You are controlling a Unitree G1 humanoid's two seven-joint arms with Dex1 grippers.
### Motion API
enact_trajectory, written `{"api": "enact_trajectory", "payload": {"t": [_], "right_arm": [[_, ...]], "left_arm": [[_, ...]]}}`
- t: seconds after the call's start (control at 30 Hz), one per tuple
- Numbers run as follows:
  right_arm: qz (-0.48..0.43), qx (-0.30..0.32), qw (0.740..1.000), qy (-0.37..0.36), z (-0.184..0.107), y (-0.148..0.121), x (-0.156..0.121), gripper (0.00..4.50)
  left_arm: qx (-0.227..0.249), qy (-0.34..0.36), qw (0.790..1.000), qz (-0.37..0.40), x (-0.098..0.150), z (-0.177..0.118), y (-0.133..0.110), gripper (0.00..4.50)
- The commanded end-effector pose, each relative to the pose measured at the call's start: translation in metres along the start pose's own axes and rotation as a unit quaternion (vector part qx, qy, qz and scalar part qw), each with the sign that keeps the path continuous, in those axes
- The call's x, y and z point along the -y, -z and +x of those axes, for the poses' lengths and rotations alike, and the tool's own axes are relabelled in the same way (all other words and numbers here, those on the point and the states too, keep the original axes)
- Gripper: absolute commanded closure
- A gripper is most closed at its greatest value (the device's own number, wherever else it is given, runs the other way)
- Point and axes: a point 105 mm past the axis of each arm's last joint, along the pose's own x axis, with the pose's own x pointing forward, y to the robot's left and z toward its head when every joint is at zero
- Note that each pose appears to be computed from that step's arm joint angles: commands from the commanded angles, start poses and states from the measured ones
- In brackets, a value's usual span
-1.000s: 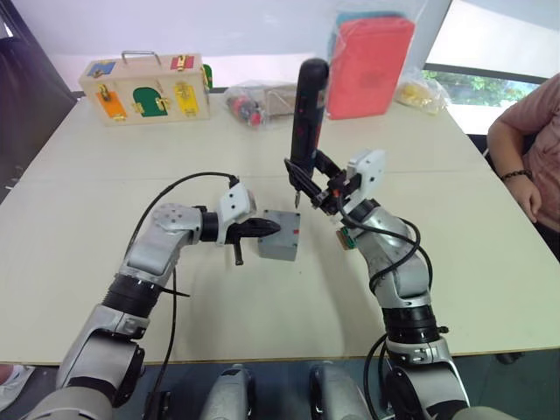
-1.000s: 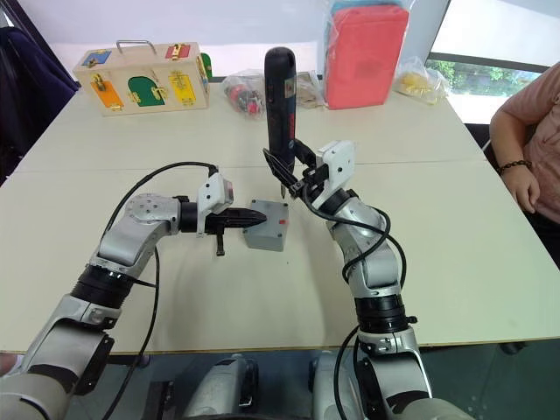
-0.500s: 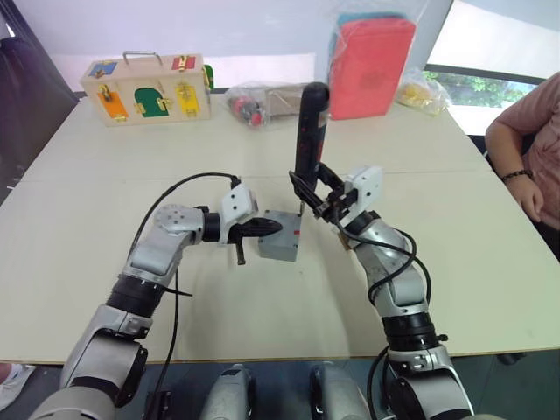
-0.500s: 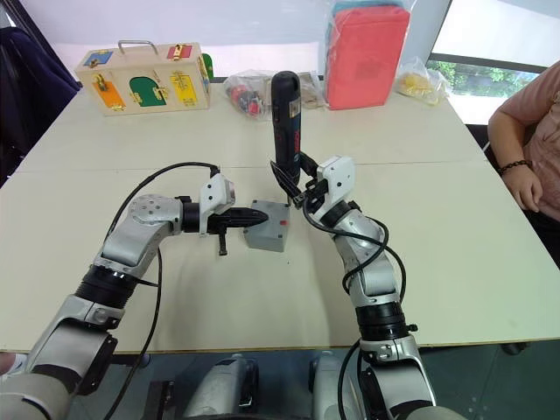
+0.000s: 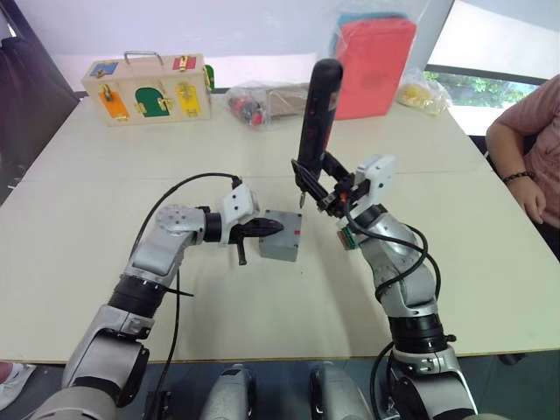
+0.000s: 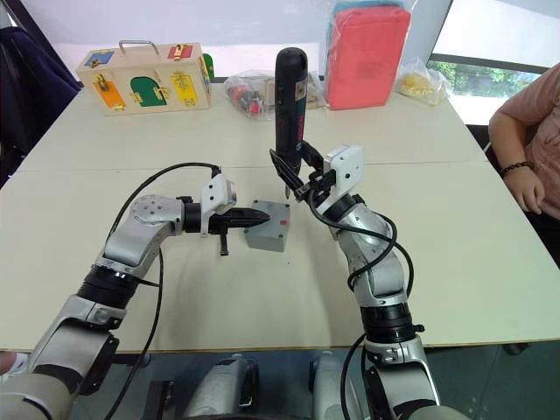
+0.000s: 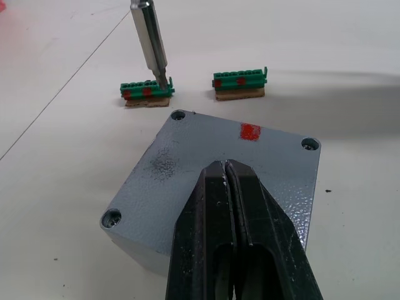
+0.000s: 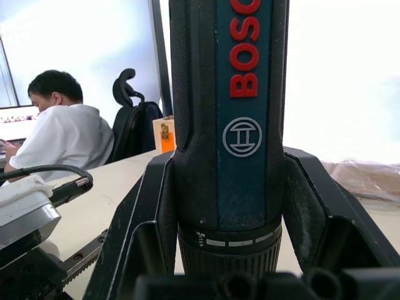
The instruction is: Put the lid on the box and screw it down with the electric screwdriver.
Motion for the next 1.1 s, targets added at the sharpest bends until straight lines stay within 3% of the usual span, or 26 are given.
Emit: {"api": "enact_trajectory", "payload": {"t": [0.03,0.4,1.1], "right_arm": [[-0.011,0.033,0.999,-0.008,0.001,-0.015,-0.005,2.71],[-0.006,0.011,1.000,-0.009,-0.004,0.002,-0.006,2.71],[-0.011,0.005,1.000,-0.021,0.003,0.008,-0.005,2.71]], "left_arm": [[-0.014,0.004,1.000,-0.005,0.001,0.000,0.006,4.50],[-0.015,0.003,1.000,-0.004,0.002,-0.001,0.005,4.50],[-0.017,0.003,1.000,-0.009,0.005,-0.002,0.006,4.50]]}}
